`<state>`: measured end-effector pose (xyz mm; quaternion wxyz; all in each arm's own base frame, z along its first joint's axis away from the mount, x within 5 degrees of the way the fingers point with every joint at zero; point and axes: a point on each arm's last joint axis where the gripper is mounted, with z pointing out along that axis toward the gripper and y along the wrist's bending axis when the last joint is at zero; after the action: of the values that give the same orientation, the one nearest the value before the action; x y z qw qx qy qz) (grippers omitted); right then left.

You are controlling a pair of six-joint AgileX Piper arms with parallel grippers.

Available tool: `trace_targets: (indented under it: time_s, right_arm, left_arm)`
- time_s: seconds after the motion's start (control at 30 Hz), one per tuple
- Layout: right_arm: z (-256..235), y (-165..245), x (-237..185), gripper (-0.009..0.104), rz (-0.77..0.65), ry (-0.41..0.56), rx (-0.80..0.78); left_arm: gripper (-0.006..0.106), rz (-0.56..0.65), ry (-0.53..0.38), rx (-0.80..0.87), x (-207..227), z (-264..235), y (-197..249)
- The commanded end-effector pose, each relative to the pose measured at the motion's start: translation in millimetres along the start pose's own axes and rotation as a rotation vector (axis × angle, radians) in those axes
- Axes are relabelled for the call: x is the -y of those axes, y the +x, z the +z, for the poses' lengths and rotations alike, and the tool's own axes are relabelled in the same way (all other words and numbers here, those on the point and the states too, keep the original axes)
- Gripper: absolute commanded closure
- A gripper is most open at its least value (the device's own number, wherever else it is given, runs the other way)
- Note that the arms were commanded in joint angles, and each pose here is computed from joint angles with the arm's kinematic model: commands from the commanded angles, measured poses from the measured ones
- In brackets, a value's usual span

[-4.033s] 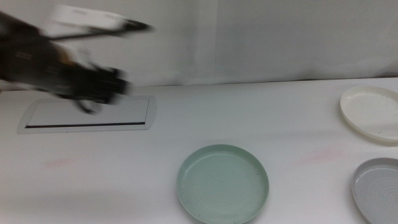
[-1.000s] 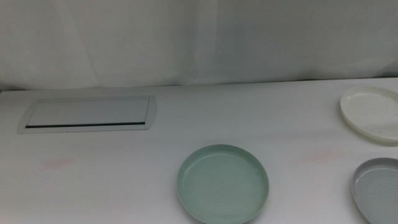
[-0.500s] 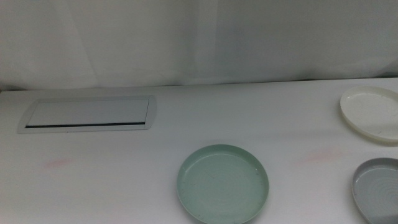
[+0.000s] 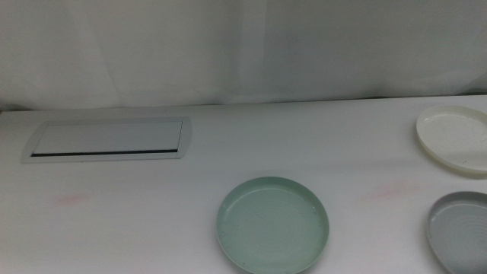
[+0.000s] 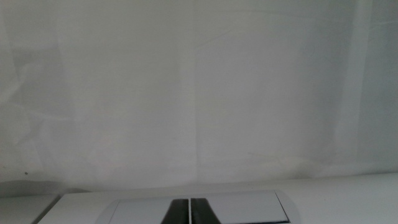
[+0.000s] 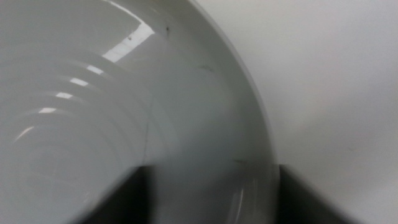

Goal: Stack the three bowls on top of each other.

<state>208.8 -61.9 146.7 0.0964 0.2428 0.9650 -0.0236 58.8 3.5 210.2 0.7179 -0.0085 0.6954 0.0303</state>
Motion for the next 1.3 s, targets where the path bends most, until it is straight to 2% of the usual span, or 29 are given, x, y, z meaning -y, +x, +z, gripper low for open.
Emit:
trace_targets:
  time_s: [0.0, 0.07, 0.43, 0.77, 0.87, 1.03, 1.27]
  right_arm:
    - [2.4, -0.7, 2.2, 0.069, -0.001, 0.005, 0.003]
    - [2.4, -1.5, 1.9, 0.098, 0.002, 0.003, 0.012]
    - [-7.6, -6.6, 1.1, 0.098, 0.014, -0.014, 0.080]
    - [-87.4, -23.0, 0.9, 0.098, -0.067, -0.045, 0.279]
    - [-130.2, -29.2, -6.0, 0.098, -0.098, -0.131, 0.341]
    - [-171.6, -34.3, -27.0, 0.098, -0.173, -0.304, 0.378]
    - [-187.5, -26.5, -81.0, 0.098, -0.324, -0.447, 0.363]
  left_arm:
    - [0.104, -0.015, -0.001, -0.037, 0.3, 0.6, 13.2]
    - [0.104, -0.015, -0.001, -0.037, 0.3, 0.6, 13.2]
    - [0.104, -0.015, -0.001, -0.037, 0.3, 0.6, 13.2]
    - [0.104, -0.015, -0.001, -0.037, 0.3, 0.6, 13.2]
    - [0.104, -0.015, -0.001, -0.037, 0.3, 0.6, 13.2]
    - [0.104, -0.015, -0.001, -0.037, 0.3, 0.6, 13.2]
    - [0.104, -0.015, -0.001, -0.037, 0.3, 0.6, 13.2]
